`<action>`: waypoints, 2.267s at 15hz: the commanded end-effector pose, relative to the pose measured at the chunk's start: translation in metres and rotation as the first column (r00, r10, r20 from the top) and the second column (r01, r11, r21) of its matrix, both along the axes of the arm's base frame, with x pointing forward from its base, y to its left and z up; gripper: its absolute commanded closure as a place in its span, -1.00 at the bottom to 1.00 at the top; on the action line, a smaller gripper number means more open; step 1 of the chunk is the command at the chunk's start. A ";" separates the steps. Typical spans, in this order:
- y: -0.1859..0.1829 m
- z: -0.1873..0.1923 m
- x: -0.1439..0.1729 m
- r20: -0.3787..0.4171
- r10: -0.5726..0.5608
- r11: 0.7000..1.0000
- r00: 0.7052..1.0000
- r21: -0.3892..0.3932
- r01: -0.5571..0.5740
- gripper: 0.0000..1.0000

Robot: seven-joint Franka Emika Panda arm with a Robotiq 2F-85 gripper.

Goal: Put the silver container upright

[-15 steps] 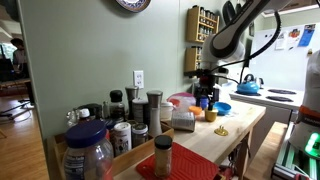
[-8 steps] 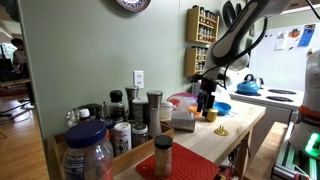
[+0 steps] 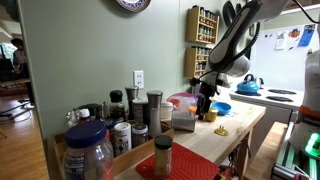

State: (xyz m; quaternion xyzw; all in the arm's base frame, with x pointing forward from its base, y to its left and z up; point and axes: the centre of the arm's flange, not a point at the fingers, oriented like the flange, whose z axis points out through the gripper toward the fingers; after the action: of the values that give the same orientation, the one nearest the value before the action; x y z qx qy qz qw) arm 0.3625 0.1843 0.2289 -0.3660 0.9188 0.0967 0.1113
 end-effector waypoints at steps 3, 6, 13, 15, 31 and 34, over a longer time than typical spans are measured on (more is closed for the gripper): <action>0.005 -0.017 0.001 0.040 -0.032 0.999 0.999 0.017 0.032 -0.62; 0.008 -0.020 0.005 0.050 -0.031 0.999 0.998 0.022 0.030 -0.57; 0.005 -0.029 0.009 0.076 0.004 1.000 0.997 -0.003 -0.004 -0.30; 0.004 -0.030 0.010 0.085 0.022 1.000 0.996 -0.008 -0.021 -0.23; 0.003 -0.024 0.017 0.092 0.099 0.995 0.991 -0.026 -0.097 0.56; 0.000 -0.017 0.017 0.084 0.116 0.993 0.990 -0.036 -0.113 0.56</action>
State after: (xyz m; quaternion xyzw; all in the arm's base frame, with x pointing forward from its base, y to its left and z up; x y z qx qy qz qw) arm 0.3808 0.1920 0.2126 -0.4117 0.8956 0.0774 0.1498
